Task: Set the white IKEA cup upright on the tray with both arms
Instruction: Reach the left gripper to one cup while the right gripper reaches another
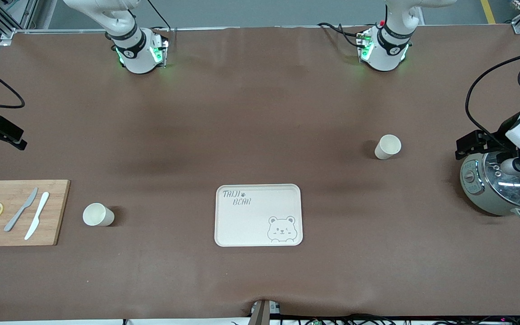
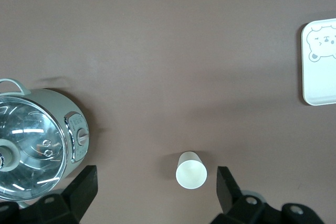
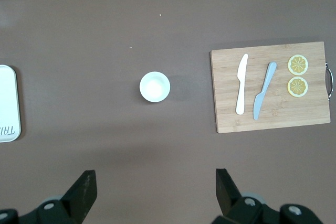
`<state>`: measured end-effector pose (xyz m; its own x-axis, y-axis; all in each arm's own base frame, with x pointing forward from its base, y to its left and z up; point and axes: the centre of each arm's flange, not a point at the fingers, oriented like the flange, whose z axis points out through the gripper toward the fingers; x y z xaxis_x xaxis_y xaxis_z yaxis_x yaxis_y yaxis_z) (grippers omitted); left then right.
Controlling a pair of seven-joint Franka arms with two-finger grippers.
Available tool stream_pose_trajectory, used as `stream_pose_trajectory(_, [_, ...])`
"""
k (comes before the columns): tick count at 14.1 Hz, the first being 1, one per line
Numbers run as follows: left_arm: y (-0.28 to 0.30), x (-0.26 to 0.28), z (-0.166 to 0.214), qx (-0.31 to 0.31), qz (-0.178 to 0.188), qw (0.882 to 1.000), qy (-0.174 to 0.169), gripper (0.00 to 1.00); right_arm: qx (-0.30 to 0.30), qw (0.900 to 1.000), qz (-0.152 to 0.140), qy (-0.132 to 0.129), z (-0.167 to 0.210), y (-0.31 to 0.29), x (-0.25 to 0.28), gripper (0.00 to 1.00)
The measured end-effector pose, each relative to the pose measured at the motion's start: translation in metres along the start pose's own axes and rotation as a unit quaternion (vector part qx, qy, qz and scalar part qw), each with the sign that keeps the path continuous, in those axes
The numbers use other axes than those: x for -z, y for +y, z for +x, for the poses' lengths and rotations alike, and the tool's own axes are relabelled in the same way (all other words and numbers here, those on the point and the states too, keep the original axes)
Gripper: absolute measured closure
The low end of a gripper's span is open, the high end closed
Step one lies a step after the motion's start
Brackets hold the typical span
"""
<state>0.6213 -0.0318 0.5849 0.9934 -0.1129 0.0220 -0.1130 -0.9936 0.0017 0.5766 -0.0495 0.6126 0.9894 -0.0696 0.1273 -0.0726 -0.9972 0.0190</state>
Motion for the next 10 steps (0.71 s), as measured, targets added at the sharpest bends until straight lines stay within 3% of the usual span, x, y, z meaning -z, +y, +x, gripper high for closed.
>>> stream_pose_trajectory(6, [0.007,-0.012,0.001,-0.001,-0.001,1.000,-0.006,0.00,0.000,1.000,0.000,0.000,0.000,0.000,0.000,0.00])
stream_pose_trajectory(10, [0.009,-0.086,-0.010,-0.003,-0.002,1.000,-0.007,0.00,-0.001,1.000,0.000,0.000,0.000,0.001,0.000,0.00])
